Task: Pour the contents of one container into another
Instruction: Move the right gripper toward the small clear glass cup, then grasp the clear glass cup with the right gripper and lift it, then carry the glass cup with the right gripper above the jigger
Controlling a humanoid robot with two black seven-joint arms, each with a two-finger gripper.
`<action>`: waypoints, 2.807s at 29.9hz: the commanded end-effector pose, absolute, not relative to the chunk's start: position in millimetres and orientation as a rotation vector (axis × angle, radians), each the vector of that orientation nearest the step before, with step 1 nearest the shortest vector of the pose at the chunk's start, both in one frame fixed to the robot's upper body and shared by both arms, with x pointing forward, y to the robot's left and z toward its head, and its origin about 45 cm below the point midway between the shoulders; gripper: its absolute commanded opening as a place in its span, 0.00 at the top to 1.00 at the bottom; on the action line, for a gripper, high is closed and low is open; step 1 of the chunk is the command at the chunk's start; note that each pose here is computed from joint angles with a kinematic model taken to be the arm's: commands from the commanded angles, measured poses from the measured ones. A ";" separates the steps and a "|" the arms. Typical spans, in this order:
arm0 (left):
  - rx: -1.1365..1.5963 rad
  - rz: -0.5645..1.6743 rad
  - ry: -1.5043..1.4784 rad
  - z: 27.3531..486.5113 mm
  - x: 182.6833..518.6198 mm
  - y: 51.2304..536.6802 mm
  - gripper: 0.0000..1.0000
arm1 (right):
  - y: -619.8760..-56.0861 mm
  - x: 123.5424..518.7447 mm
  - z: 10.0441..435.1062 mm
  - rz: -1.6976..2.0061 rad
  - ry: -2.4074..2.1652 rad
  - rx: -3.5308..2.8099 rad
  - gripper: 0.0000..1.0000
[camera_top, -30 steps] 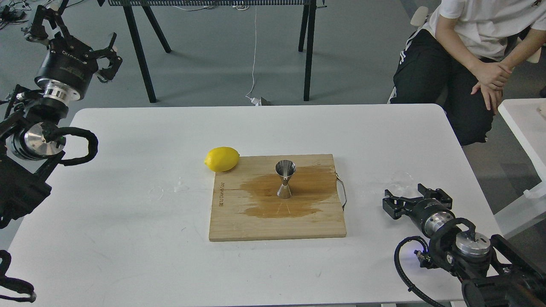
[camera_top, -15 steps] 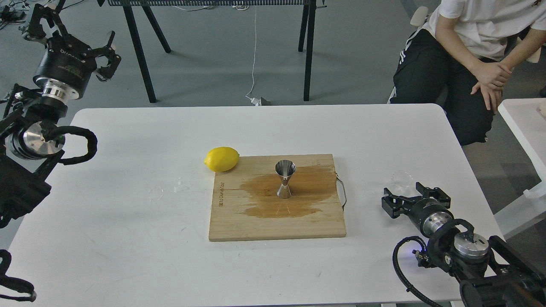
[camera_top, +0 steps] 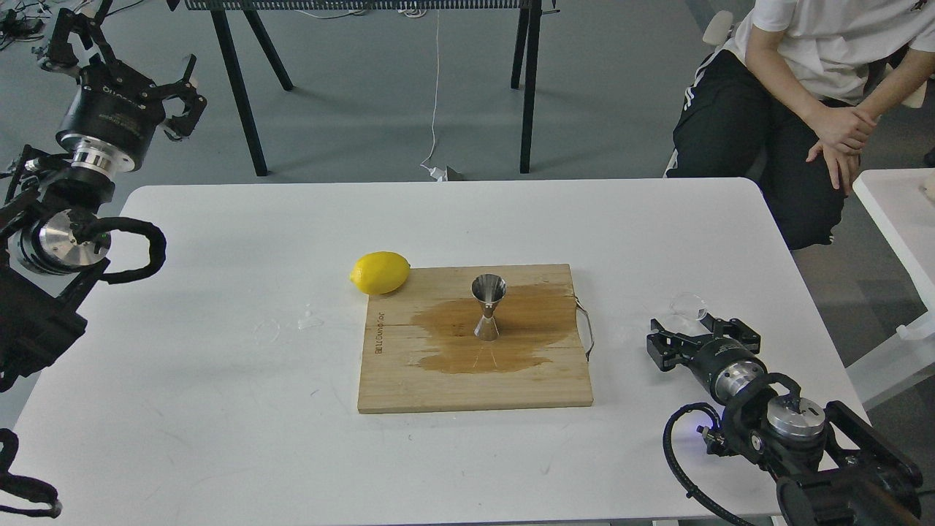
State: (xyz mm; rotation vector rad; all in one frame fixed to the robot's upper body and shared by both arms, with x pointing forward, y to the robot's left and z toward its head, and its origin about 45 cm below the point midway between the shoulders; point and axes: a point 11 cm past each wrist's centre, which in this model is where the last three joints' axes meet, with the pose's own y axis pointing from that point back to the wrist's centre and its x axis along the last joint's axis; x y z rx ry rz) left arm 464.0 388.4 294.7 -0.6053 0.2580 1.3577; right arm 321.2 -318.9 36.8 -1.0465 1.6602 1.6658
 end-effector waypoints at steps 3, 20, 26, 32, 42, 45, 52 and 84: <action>-0.604 1.360 0.254 295.5 463.7 390.2 0.00 | -319.0 322.4 37.6 1.654 1.647 -1.058 0.29; -0.603 1.361 0.253 295.8 463.6 390.9 0.00 | -318.3 322.5 40.0 1.634 1.610 -1.086 0.75; -0.603 1.361 0.253 295.8 463.6 390.9 0.00 | -311.0 320.1 45.0 1.649 1.563 -1.108 0.76; -0.605 1.363 0.249 296.9 463.3 392.6 0.00 | -294.5 326.4 79.7 1.630 1.453 -1.231 0.78; -0.600 1.372 0.237 300.5 462.0 399.5 0.00 | -271.4 330.8 132.2 1.569 1.385 -1.513 0.80; -0.601 1.373 0.236 300.6 462.0 399.6 0.00 | -257.1 332.7 141.4 1.535 1.430 -1.636 0.80; -0.598 1.374 0.237 300.0 461.6 400.3 0.00 | -224.9 344.2 161.8 1.419 1.456 -1.830 0.81; -0.584 1.389 0.250 289.7 457.3 403.9 0.00 | -121.6 349.9 169.5 1.055 1.534 -2.401 0.81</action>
